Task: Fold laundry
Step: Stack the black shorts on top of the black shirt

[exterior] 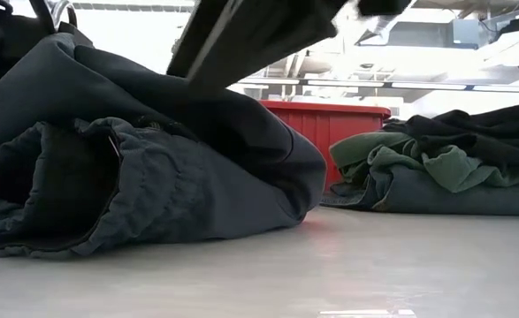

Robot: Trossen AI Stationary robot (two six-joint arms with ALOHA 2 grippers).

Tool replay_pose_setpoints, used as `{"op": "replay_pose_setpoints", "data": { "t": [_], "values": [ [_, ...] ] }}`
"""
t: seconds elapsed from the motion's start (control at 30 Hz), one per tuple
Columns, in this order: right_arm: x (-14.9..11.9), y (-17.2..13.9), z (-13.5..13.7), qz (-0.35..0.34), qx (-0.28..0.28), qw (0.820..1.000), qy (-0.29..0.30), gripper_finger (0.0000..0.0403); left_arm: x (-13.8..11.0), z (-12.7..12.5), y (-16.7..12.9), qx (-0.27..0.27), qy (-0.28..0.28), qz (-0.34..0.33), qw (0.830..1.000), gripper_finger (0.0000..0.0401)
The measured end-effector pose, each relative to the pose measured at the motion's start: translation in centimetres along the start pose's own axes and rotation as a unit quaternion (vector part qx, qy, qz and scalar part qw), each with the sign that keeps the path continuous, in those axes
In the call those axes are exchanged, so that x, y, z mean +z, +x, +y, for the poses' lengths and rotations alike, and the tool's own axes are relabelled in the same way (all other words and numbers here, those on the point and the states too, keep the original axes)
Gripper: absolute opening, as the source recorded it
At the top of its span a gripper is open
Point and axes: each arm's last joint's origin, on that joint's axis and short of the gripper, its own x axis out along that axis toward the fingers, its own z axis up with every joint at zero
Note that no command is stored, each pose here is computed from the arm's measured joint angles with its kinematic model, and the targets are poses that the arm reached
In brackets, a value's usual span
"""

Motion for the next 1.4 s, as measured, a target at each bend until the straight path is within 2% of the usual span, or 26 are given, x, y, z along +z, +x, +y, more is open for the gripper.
{"op": "replay_pose_setpoints", "data": {
  "t": [0.07, 0.17, 0.27, 0.33, 0.43, 0.53, 0.63, 0.7, 0.83, 0.97, 1.1, 1.27, 1.4],
  "values": [
    [0.2, -0.4, 0.2, 0.006, 0.002, 1.000, -0.016, 0.0280, 0.0, 0.0, 0.0, 0.000, 0.002, 0.000, 1.000, 0.0086],
    [0.9, -1.1, 0.6, 0.008, -0.040, 0.998, -0.037, 0.0288, 0.0, 0.0, 0.0, 0.000, 0.005, 0.000, 1.000, 0.0086],
    [1.8, -2.0, 0.5, -0.010, -0.050, 0.999, 0.001, 0.0300, 0.0, 0.0, 0.0, -0.001, 0.005, 0.000, 1.000, 0.0086],
    [1.4, -2.1, 0.4, 0.010, -0.045, 0.999, 0.022, 0.0311, 0.0, 0.0, 0.0, -0.002, 0.005, -0.001, 1.000, 0.0086],
    [0.8, -1.7, 0.4, 0.038, -0.042, 0.998, -0.020, 0.0325, 0.1, -0.1, 0.0, -0.004, 0.004, -0.004, 1.000, 0.0086],
    [1.2, -1.8, 0.4, 0.023, -0.049, 0.996, -0.071, 0.0335, 0.1, -0.2, 0.0, -0.010, 0.003, -0.005, 1.000, 0.0086],
    [1.6, -2.1, 0.9, 0.008, -0.052, 0.997, -0.056, 0.0341, 0.1, -0.2, 0.0, -0.010, 0.002, -0.005, 1.000, 0.0086],
    [1.4, -1.8, 1.2, 0.014, -0.030, 0.998, -0.050, 0.0344, 0.1, -0.2, 0.0, -0.010, 0.002, -0.005, 1.000, 0.0086],
    [0.8, -1.1, 1.5, 0.031, -0.015, 0.995, -0.088, 0.0346, 0.1, -0.2, 0.0, -0.010, 0.002, -0.004, 1.000, 0.0086],
    [0.5, 0.1, 1.3, 0.028, -0.027, 0.994, -0.100, 0.0347, 0.1, -0.2, 0.0, -0.011, 0.002, -0.005, 1.000, 0.0086],
    [-0.3, 2.8, 1.4, 0.049, -0.038, 0.991, -0.118, 0.0347, 0.1, -0.2, 0.0, -0.013, 0.001, -0.005, 1.000, 0.0086],
    [-1.5, 6.6, 2.2, 0.085, -0.086, 0.977, -0.175, 0.0347, 0.1, -0.3, 0.0, -0.019, 0.000, -0.005, 1.000, 0.0086],
    [-1.9, 8.1, 2.6, 0.095, -0.118, 0.972, -0.178, 0.0346, 0.0, -0.5, -0.1, -0.023, 0.003, -0.006, 1.000, 0.0086]
  ]
}}
